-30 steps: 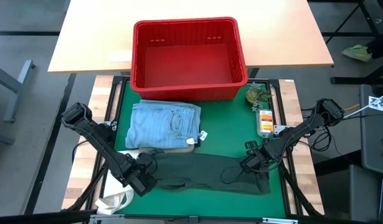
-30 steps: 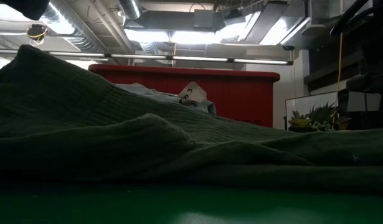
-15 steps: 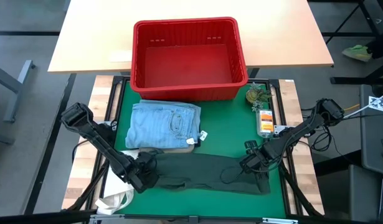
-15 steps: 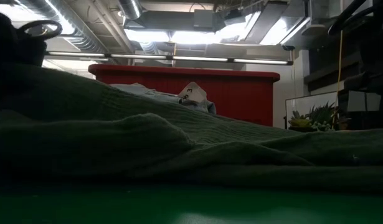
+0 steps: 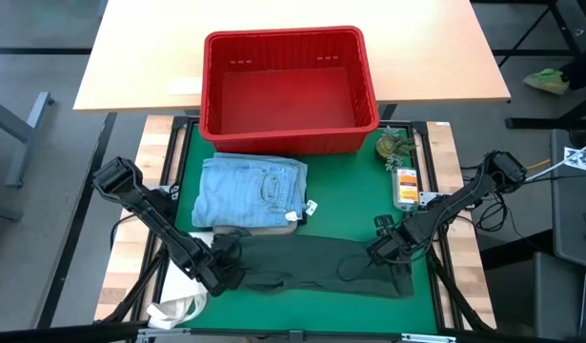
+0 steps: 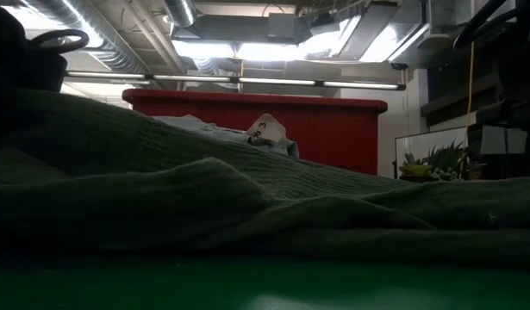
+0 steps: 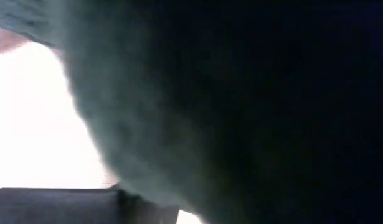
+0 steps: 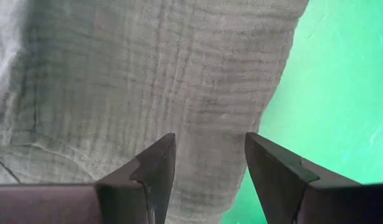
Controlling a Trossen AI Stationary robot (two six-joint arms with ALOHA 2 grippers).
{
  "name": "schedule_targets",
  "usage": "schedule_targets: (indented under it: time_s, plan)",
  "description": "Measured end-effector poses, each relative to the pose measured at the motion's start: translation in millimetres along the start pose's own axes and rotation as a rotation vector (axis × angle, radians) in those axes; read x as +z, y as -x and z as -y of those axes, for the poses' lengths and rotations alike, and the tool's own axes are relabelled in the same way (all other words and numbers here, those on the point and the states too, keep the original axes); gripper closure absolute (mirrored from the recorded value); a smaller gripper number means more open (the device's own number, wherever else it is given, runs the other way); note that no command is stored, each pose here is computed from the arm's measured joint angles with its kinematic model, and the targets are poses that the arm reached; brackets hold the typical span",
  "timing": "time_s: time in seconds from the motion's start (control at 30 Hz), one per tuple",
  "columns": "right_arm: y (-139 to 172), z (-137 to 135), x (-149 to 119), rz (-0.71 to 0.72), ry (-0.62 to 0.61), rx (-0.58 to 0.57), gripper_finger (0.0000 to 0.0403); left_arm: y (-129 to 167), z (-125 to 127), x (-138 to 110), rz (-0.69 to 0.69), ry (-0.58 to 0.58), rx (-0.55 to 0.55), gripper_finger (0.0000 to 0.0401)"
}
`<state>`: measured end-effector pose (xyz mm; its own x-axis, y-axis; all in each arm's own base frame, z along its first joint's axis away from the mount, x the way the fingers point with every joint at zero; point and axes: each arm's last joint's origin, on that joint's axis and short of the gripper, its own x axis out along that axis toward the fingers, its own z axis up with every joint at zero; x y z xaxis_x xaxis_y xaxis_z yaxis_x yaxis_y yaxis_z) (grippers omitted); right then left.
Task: Fold Laundry from Bin
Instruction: Fold the green polo shirt
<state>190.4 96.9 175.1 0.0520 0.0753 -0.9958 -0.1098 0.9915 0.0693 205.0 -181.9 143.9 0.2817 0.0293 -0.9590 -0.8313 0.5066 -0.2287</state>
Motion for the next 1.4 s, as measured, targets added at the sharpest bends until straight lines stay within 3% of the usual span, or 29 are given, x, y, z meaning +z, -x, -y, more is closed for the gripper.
schedule_targets:
  time_s: [0.4,0.6,1.0,1.2,1.4]
  plan:
    - [0.0,0.0,0.0,0.000,0.000,0.000,0.0207,1.9,6.6,4.0,-0.023,0.023,-0.020,0.0336]
    - [0.0,0.0,0.0,0.000,-0.002,0.000,0.0207,2.9,11.9,5.5,-0.025,-0.030,-0.072,0.0391]
    - [0.2,-2.5,5.2,0.048,-0.001,0.041,0.0207,49.6,11.3,15.6,-0.042,-0.053,-0.254,0.0396]
    - [3.8,-8.9,25.3,0.273,0.015,0.073,0.0207,77.8,11.5,22.6,-0.019,-0.062,-0.407,0.0396]
    - [9.4,-13.7,43.1,0.477,0.069,0.066,0.0207,93.3,26.4,27.6,0.095,-0.097,-0.617,0.0396]
